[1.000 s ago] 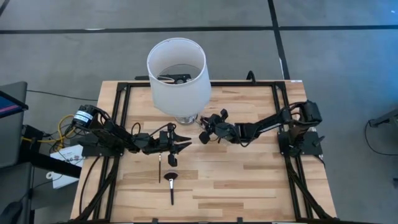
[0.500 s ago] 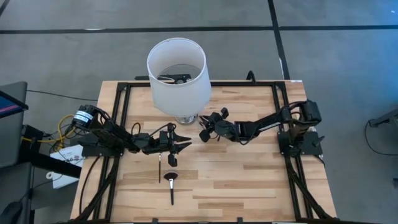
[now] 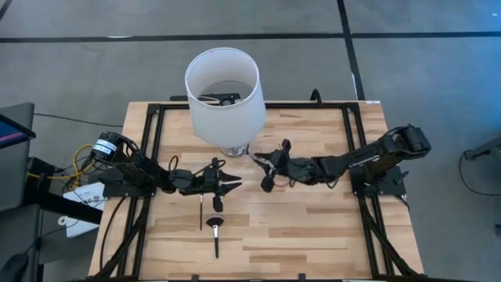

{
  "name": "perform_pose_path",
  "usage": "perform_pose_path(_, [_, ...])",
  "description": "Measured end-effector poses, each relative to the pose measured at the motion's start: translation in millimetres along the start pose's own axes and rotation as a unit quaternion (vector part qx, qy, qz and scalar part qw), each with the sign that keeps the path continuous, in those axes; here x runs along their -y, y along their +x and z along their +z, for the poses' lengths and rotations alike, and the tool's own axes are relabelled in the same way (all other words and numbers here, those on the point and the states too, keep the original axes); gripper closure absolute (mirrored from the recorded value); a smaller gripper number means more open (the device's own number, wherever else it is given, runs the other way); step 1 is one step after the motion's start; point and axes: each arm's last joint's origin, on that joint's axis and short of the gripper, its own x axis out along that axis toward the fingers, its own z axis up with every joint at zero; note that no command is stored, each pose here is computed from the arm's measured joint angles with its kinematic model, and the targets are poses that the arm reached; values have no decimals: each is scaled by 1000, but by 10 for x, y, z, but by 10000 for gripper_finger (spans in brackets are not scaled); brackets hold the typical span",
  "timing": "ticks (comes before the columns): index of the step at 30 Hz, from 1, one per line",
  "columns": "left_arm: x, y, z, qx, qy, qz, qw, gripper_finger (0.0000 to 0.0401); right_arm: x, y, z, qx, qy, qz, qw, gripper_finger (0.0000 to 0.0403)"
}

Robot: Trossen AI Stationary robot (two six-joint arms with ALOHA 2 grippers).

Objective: Put items in baskets/containers
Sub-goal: Put the black eyeshadow brush into the transparent organizer

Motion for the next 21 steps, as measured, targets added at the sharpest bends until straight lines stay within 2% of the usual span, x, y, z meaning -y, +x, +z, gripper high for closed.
perform_pose_path(6, [60, -25, -38, -19, -24, -9, 999, 325, -220, -205, 50, 17, -21, 55, 998, 269])
perform_pose_path(12, [170, -81, -125, -61, -30, -29, 997, 321, -294, -261, 99, 46, -34, 71, 996, 226])
perform_pose_path(17, [223, -116, -160, -82, -34, -35, 995, 288, -290, -258, 106, 48, -32, 71, 996, 208])
perform_pose_path(21, [186, -157, -50, -97, -15, 1, 995, 258, -291, -258, 110, 50, -31, 71, 996, 205])
